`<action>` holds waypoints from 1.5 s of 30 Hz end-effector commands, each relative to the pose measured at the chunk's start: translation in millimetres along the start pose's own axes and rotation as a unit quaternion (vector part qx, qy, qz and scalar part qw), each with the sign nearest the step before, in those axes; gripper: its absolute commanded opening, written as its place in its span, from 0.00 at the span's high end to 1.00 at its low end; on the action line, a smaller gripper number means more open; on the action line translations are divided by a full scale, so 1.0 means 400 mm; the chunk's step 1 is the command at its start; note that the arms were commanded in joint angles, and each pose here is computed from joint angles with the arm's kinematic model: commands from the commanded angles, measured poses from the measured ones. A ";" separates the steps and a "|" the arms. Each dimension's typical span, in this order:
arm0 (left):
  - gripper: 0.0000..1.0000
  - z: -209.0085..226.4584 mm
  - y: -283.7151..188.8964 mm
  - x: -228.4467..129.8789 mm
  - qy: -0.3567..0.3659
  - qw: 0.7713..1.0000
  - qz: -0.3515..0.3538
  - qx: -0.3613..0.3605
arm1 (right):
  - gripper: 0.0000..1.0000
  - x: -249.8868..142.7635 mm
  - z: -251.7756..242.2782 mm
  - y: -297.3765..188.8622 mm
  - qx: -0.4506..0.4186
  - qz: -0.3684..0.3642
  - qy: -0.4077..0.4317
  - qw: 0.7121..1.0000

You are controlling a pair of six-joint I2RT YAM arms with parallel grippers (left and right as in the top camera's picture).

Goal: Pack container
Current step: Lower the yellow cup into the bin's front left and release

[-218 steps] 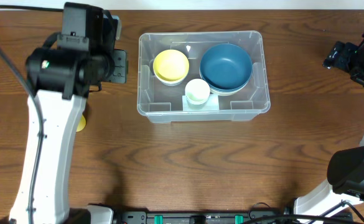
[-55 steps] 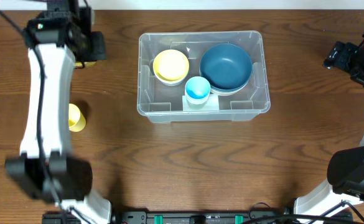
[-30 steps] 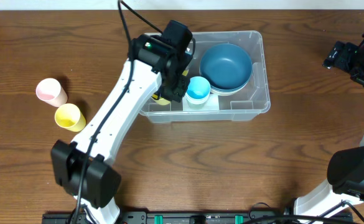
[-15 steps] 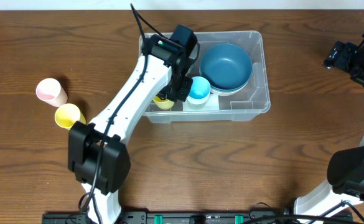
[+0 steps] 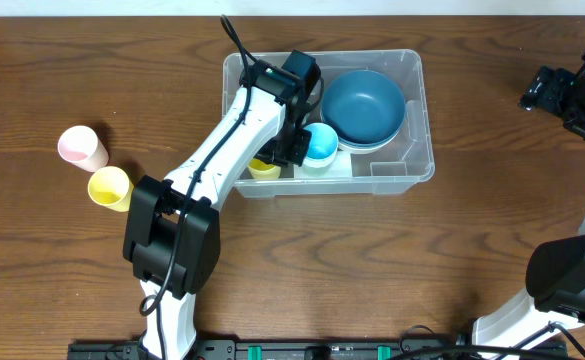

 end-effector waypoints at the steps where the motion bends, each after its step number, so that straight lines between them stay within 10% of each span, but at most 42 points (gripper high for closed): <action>1: 0.94 0.005 0.006 0.008 -0.039 0.999 -0.006 0.005 | 0.01 0.000 -0.003 0.003 -0.001 0.002 0.009 1.000; 38: 0.94 0.074 0.080 0.013 -0.180 0.983 -0.019 0.029 | 0.01 0.000 -0.003 0.003 -0.001 0.002 0.009 1.000; 45: 0.58 0.070 0.079 0.009 -0.180 0.983 -0.015 0.024 | 0.01 0.000 -0.003 0.003 -0.001 0.002 0.009 1.000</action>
Point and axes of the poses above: each gripper's point midway between its finger pads, its own y axis out along the fingers, its own z axis along the line the jaws close on, x = y × z, the point moved 1 cm from there along -y, back along the fingers, and after that the axes turned 4 degrees about y, right-handed, at the moved point
